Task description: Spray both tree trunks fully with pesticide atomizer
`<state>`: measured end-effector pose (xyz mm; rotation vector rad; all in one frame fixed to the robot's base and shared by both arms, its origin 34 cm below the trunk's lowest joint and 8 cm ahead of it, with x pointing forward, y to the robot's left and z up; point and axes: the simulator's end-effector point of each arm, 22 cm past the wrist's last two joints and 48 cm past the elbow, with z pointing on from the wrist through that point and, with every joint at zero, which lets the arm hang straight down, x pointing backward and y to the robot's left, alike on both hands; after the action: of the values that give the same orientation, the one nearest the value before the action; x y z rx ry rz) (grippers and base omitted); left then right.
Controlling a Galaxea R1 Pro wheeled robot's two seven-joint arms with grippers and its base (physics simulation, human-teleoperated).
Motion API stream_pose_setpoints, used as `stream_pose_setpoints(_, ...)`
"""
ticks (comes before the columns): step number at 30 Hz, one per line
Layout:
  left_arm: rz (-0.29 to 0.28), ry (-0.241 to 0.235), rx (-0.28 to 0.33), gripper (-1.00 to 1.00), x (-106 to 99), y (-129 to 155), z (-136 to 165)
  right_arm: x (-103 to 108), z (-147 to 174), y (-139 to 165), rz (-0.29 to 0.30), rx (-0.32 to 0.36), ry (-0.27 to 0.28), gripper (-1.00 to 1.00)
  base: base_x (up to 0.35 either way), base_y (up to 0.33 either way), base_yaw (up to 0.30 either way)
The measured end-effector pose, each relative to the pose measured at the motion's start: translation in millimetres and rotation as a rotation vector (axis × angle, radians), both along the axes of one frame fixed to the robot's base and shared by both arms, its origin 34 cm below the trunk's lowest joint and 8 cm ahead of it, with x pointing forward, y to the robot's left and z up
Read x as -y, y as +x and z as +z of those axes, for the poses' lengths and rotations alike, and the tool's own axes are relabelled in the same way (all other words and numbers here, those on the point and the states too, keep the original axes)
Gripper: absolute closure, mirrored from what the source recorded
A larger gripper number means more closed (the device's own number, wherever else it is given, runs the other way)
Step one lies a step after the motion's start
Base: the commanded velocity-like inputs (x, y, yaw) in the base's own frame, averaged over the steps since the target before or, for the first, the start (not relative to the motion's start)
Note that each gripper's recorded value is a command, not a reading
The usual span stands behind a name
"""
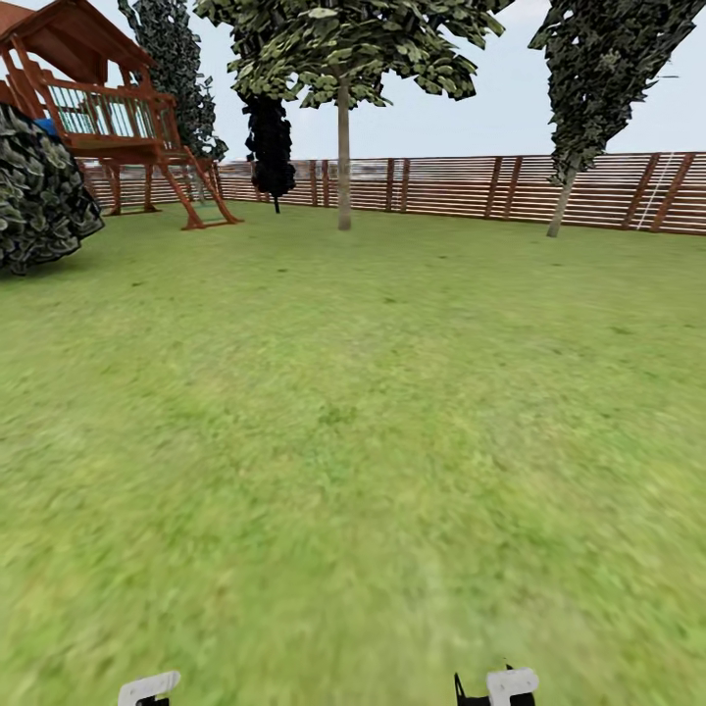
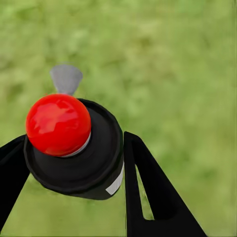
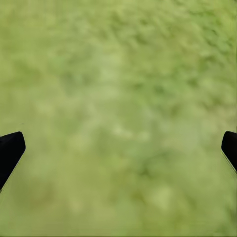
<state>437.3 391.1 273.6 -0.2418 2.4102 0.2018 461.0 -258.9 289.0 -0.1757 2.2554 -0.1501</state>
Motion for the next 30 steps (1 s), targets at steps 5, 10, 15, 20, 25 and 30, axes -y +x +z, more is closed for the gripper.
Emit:
stream_pose_setpoints(5, 0.0, 0.0, 0.0, 1.0, 0.0, -0.1, -0.1, 0.1, -0.1, 0.0, 0.0, 0.0, 0.0, -1.0, 0.337, 0.0, 0.0)
stream_pose_setpoints(10, 0.0, 0.0, 0.0, 1.0, 0.0, -0.1, -0.1, -0.4, -0.2, -0.1, 0.003, -0.001, -0.001, -1.0, 0.337, 0.0, 0.0)
stream_pose_setpoints(15, 0.0, 0.0, -0.001, 1.0, 0.0, -0.2, -0.1, -0.6, -0.2, -0.1, 0.004, -0.001, 0.0, -1.0, 0.337, 0.0, 0.0)
stream_pose_setpoints(20, 0.0, 0.0, -0.001, 1.0, 0.0, -0.2, -0.1, -0.5, -0.3, -0.2, 0.004, -0.001, 0.0, -1.0, 0.337, 0.0, 0.0)
stream_pose_setpoints(25, 0.0, 0.0, 0.0, 1.0, 0.0, 0.0, 0.0, -0.7, -0.3, -0.2, 0.004, -0.002, 0.0, -1.0, 0.337, 0.0, 0.0)
stream_pose_setpoints(30, 0.0, 0.0, 0.0, 1.0, 0.0, -0.1, 0.0, -0.8, -0.2, -0.1, 0.005, -0.001, 0.0, -1.0, 0.337, 0.0, 0.0)
